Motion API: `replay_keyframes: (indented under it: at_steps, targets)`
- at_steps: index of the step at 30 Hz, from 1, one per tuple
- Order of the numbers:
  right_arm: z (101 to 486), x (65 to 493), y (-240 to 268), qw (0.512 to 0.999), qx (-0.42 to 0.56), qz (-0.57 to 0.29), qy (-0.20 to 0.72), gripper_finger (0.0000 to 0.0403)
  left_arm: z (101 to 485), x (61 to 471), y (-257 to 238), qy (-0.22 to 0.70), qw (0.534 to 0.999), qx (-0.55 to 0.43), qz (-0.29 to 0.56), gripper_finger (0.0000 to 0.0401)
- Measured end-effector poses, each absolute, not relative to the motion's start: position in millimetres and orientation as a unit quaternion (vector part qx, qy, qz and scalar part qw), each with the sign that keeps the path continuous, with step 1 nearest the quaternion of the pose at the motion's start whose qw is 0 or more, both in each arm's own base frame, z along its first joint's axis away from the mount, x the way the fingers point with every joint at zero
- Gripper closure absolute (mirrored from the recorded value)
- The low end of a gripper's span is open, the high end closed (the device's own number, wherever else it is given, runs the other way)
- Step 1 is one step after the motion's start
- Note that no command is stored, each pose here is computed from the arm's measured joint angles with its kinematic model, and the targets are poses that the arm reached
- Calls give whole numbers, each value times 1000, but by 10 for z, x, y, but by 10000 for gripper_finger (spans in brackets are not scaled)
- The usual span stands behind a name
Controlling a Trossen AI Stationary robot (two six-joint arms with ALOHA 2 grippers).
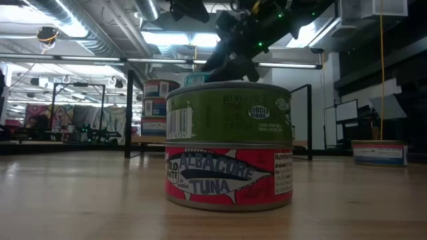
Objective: Stack canned seafood by type on shelf
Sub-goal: Stack the yellow blue tuna can on top of the other yellow blue tuna cans on the shelf, then stack the green tuna can on top of the other green tuna can on the shelf
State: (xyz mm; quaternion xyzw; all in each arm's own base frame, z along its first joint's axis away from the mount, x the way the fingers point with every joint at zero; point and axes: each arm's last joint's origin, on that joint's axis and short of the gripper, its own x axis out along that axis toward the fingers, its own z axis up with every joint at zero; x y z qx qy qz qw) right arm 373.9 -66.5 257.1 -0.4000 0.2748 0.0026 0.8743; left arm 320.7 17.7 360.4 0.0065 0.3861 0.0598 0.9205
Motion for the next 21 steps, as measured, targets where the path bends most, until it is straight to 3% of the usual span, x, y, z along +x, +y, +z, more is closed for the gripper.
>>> replay_keyframes:
  at_steps: [12, 21]
  targets:
    - [2577, 3748, -600, 878, -397, 17, 266, 150, 3602, 3208, 168, 385, 920, -16, 68, 380]
    - [2848, 3520, -94, 862, -419, 13, 287, 150, 3602, 3203, -104, 388, 922, 5, 25, 380]
